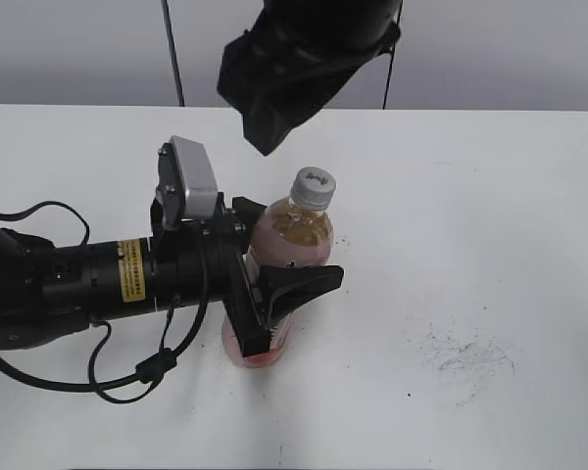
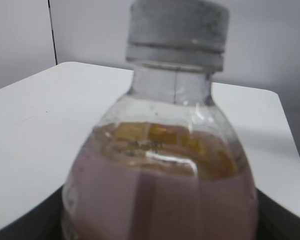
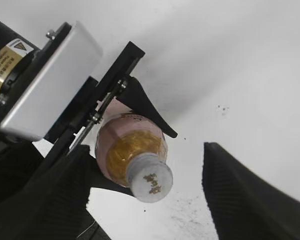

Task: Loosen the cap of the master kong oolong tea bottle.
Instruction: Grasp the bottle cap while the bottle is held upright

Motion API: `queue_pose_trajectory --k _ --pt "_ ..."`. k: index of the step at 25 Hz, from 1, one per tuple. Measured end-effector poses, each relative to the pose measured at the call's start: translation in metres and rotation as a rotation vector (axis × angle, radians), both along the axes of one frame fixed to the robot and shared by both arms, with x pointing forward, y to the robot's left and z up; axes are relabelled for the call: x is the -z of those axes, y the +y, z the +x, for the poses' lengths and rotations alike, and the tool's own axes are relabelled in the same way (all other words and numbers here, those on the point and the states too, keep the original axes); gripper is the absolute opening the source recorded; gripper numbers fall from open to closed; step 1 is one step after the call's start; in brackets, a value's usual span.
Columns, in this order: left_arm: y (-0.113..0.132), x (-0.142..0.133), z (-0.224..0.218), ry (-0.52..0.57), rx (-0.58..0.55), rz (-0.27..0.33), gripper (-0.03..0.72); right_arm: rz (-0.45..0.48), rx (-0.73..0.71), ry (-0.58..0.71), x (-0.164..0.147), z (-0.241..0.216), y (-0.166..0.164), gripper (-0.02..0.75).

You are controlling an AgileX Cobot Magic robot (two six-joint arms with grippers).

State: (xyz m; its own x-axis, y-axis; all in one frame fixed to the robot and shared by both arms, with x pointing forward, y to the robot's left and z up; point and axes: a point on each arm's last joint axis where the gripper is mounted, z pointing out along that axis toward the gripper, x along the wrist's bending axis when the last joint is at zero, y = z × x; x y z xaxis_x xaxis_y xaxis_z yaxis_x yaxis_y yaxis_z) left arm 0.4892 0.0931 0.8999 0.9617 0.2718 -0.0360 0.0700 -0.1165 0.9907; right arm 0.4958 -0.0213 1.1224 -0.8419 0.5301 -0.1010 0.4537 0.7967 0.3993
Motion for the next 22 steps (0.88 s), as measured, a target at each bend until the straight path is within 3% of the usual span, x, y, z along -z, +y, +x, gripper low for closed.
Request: queue_pose_trajectory --k 9,22 --pt "0.0 0.0 0.0 0.002 -0.007 -0.002 0.445 -0.004 0.263 0.028 0.004 0.027 -0.039 0.503" --pt "0.003 -0.001 0.007 0.025 -0.089 -0.02 0.445 -0.045 0.287 0.069 0.018 0.025 -0.049 0.487"
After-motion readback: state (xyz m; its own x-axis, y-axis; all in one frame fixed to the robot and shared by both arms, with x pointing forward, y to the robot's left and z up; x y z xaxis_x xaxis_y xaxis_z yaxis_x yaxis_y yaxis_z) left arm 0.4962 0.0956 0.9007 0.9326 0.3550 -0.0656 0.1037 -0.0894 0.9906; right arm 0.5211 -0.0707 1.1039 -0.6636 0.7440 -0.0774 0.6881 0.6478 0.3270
